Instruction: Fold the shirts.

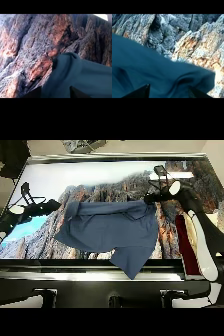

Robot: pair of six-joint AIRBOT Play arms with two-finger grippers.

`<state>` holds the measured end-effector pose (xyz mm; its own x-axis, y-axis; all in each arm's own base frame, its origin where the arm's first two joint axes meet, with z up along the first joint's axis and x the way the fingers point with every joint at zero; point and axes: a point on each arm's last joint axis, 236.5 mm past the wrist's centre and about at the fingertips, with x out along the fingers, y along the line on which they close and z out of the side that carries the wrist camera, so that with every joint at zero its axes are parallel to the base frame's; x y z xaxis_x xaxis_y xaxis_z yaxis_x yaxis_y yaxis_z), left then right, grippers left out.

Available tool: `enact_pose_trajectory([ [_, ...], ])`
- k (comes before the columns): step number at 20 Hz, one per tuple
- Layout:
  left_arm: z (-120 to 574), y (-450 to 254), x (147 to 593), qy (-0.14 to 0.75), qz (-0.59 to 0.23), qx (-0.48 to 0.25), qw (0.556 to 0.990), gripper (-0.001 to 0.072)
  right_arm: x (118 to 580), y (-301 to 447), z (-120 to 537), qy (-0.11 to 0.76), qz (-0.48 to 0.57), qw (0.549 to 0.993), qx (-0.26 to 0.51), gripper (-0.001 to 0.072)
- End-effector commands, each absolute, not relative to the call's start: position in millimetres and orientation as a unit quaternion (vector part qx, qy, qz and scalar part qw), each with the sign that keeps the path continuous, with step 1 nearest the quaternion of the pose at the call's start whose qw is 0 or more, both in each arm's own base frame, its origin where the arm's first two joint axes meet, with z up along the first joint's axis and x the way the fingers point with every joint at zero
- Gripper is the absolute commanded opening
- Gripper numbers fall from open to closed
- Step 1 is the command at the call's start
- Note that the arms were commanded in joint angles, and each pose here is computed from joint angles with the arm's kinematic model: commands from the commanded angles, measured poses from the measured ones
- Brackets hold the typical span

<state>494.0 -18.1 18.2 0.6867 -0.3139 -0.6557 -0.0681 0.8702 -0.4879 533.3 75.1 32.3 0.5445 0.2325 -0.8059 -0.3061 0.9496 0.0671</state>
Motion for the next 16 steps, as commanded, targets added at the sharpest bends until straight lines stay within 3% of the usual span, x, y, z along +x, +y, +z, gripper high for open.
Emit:
enact_pose_trajectory([
  [1, 19, 0, 455, 0.491, -0.084, -0.260, 0.827, 0.0449, 505, 39, 61, 0.478, 0.144, 0.865, -0.040, 0.0578],
  [4, -16, 56, 389, 0.597, 0.000, -0.279, 0.752, 0.0445, 448, -15, 56, 0.566, 0.134, 0.813, -0.026, 0.0553],
  [7, -62, 57, 338, 0.652, 0.016, -0.303, 0.695, 0.0445, 398, -29, 33, 0.640, 0.164, 0.750, -0.022, 0.0546],
  [16, -102, 23, 335, 0.649, 0.007, -0.324, 0.689, 0.0434, 380, -15, 7, 0.661, 0.192, 0.725, -0.011, 0.0544],
])
